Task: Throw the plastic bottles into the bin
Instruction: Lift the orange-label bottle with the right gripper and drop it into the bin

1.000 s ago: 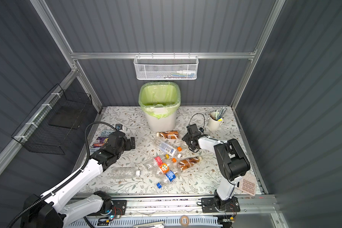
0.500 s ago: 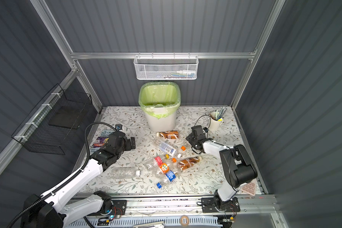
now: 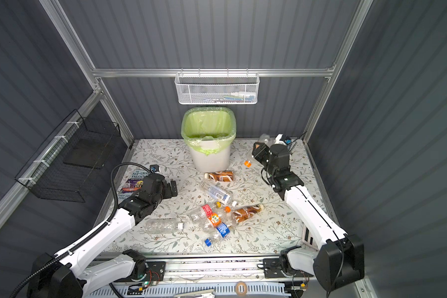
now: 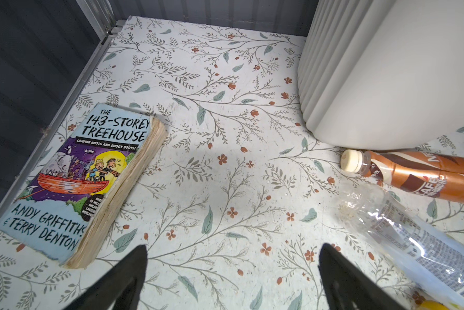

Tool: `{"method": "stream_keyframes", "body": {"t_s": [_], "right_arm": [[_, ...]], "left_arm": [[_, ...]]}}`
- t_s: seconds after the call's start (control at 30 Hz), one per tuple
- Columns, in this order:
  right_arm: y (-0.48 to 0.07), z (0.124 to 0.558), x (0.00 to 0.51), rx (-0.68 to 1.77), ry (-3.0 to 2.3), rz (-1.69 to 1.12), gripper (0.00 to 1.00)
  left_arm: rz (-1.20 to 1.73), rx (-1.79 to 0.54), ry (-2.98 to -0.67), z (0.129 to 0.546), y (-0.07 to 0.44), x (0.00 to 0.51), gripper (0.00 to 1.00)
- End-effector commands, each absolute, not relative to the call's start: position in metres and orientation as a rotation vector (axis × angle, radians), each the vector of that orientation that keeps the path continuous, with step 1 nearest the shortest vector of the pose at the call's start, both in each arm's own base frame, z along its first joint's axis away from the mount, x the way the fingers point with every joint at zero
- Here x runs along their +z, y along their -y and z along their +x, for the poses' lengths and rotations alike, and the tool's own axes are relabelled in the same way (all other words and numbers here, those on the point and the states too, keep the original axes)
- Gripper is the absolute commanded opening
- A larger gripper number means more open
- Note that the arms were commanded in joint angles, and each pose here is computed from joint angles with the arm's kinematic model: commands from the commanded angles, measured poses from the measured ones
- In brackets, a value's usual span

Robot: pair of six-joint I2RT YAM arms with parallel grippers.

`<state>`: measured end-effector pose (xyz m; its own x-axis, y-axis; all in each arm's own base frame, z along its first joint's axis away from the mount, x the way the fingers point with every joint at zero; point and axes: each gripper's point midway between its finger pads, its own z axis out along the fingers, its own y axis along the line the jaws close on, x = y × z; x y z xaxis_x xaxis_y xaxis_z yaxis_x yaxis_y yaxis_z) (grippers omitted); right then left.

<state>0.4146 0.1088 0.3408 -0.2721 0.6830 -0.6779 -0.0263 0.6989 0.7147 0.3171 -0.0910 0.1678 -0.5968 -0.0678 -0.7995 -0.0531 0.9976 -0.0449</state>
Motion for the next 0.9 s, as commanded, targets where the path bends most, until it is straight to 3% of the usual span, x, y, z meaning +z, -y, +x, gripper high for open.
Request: {"method": "stream_keyframes", "body": {"t_s": [0.0, 0.17, 0.3, 0.43, 0.47, 0.7, 0.87], "right_arm": [[-0.115, 0.422, 0.401, 0.766, -1.607, 0.423, 0.55], [-0.192, 0.461, 0.451, 0.964, -1.638, 0.172, 0.57], [-0.259, 0.507, 0.42, 1.053, -1.887, 0.008, 0.64], [-0.263, 0.522, 0.423, 1.035, -1.857, 0.0, 0.82], [-0.257, 0.523, 0.426, 1.0, -1.842, 0.018, 0.97], [-0.211, 0.492, 0.447, 0.808, -1.737, 0.092, 0.99], [-0.175, 0.461, 0.425, 0.731, -1.708, 0.161, 0.99]], "left_arm": [[-0.101, -0.045, -2.236, 0.315, 0.092, 0.16, 1.0], [-0.102, -0.054, -2.257, 0.315, 0.094, 0.157, 1.0], [-0.099, -0.062, -2.271, 0.317, 0.097, 0.157, 1.0], [-0.096, -0.076, -2.278, 0.316, 0.099, 0.159, 1.0], [-0.098, -0.074, -2.275, 0.315, 0.098, 0.16, 1.0], [-0.112, -0.075, -2.257, 0.312, 0.095, 0.165, 1.0], [-0.143, -0.072, -2.252, 0.312, 0.092, 0.165, 1.0]]}}
